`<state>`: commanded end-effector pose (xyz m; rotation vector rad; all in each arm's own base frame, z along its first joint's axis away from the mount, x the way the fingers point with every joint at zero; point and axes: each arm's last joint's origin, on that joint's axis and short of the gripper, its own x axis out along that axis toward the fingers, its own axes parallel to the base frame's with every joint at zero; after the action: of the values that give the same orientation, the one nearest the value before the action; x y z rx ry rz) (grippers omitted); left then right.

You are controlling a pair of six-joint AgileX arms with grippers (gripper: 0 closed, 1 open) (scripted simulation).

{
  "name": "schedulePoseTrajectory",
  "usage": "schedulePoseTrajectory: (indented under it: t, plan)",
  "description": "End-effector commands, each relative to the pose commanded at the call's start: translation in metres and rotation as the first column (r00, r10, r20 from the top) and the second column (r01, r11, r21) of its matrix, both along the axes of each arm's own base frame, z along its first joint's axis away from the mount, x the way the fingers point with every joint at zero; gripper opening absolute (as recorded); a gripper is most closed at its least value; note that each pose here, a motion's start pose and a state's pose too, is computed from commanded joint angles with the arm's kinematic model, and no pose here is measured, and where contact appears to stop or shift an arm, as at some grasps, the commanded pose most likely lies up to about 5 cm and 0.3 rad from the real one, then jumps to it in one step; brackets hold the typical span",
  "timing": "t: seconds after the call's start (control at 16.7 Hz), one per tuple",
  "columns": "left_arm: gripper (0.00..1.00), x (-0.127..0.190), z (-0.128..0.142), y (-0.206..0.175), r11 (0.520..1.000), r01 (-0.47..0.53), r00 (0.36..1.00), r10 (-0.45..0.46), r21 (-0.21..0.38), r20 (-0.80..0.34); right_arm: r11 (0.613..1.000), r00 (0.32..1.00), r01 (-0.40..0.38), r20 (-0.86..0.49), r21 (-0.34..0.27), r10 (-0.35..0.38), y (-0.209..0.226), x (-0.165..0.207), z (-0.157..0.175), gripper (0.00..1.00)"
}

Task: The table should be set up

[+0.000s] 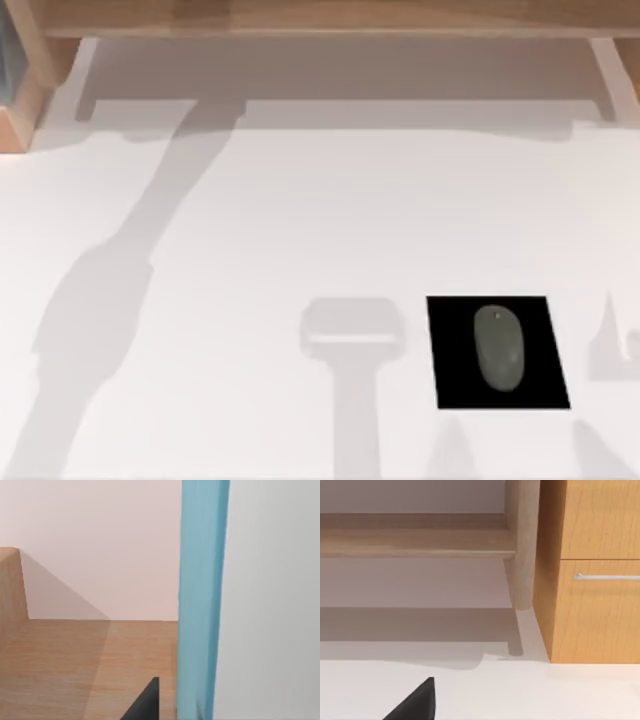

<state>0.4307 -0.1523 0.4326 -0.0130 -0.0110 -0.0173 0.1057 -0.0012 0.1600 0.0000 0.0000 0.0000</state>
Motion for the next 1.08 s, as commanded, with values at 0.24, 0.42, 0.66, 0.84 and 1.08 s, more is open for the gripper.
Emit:
schedulePoseTrajectory:
  t: [0.24, 0.42, 0.66, 0.84, 1.08]
  plan:
    - [0.25, 0.0000, 0.0000, 0.0000, 1.000, 0.000, 1.000, 0.000, 0.000, 0.000, 1.000, 1.000, 0.000, 0.000, 0.000, 0.000, 0.0000, 0.0000, 0.0000, 1.00]
    - [0.02, 0.0000, 0.0000, 0.0000, 1.000, 0.000, 1.000, 0.000, 0.000, 0.000, 1.000, 1.000, 0.000, 0.000, 0.000, 0.000, 0.0000, 0.0000, 0.0000, 1.00]
    - [0.00, 0.0000, 0.0000, 0.0000, 1.000, 0.000, 1.000, 0.000, 0.000, 0.000, 1.000, 1.000, 0.000, 0.000, 0.000, 0.000, 0.0000, 0.0000, 0.0000, 1.00]
    - [0.00, 0.0000, 0.0000, 0.0000, 1.000, 0.000, 1.000, 0.000, 0.000, 0.000, 1.000, 1.000, 0.000, 0.000, 0.000, 0.000, 0.0000, 0.0000, 0.0000, 1.00]
    - [0.00, -0.0057, 0.0021, -0.0014, 1.000, 0.001, 1.000, -0.001, 0.002, -0.001, 1.000, 1.000, 0.000, 0.000, 0.000, 0.000, 0.0000, 0.0000, 0.0000, 1.00]
